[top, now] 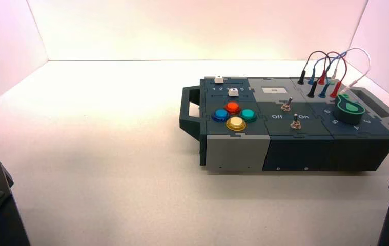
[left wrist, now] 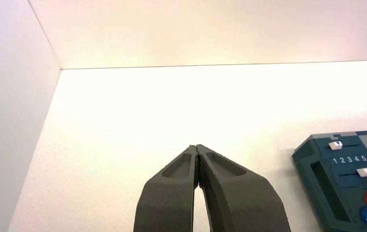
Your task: Open right gripper.
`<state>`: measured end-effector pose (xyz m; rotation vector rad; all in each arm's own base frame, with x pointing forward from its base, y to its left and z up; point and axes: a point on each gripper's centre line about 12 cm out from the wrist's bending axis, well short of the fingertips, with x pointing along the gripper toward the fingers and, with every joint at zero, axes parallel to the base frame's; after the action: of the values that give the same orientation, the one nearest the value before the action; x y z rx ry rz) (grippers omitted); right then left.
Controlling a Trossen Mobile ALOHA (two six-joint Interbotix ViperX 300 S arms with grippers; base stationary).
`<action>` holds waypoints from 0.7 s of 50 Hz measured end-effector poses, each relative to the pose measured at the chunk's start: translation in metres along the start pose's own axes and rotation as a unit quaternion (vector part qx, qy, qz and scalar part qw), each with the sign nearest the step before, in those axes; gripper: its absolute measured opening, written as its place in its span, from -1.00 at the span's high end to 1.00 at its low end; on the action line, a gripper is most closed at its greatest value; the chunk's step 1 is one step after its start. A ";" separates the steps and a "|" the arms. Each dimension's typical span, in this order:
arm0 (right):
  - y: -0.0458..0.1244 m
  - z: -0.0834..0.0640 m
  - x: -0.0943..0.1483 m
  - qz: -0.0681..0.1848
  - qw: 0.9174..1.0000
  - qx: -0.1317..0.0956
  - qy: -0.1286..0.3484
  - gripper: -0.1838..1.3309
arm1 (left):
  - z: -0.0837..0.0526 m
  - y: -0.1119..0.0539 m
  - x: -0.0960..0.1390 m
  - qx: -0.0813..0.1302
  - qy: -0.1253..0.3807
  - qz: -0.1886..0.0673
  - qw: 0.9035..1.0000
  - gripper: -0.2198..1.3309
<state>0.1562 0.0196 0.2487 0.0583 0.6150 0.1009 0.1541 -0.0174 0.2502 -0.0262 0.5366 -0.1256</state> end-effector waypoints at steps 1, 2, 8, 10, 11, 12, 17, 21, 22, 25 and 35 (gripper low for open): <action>0.000 0.000 0.000 0.000 1.000 0.000 0.000 0.94 | -0.001 0.000 0.000 -0.001 0.001 -0.001 1.000 0.92; 0.000 0.000 0.000 0.000 1.000 0.000 0.001 0.94 | -0.001 0.000 0.001 -0.001 0.002 -0.001 1.000 0.92; 0.000 0.000 0.000 0.001 1.000 -0.001 0.000 0.94 | -0.001 0.000 0.001 0.000 0.002 -0.001 1.000 0.92; 0.000 0.000 0.000 0.001 1.000 -0.001 0.000 0.94 | -0.001 0.000 0.001 -0.001 0.002 -0.001 1.000 0.92; 0.000 0.000 0.000 0.001 1.000 -0.001 0.000 0.94 | -0.001 0.000 0.000 -0.001 0.001 -0.001 1.000 0.92; 0.000 0.000 0.000 0.001 1.000 0.000 0.000 0.94 | -0.001 -0.001 0.001 -0.001 0.002 -0.002 1.000 0.92; 0.000 0.000 0.000 0.000 1.000 0.000 0.000 0.94 | 0.000 -0.001 0.000 -0.001 0.002 -0.002 1.000 0.92; 0.000 0.001 0.000 0.001 1.000 -0.001 -0.001 0.94 | -0.001 0.000 0.000 -0.001 0.002 -0.001 1.000 0.92; 0.000 0.000 0.000 0.000 1.000 -0.001 0.001 0.94 | -0.001 -0.001 0.001 -0.001 0.002 -0.002 1.000 0.92; 0.000 0.000 0.000 0.000 1.000 0.000 0.000 0.94 | -0.001 -0.001 0.001 0.000 0.002 -0.002 1.000 0.92; 0.000 0.000 -0.001 0.001 1.000 -0.001 -0.003 0.94 | -0.001 0.000 0.001 0.000 0.002 -0.001 1.000 0.92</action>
<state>0.1555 0.0198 0.2497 0.0581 0.6089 0.1028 0.1541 -0.0179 0.2492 -0.0269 0.5413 -0.1283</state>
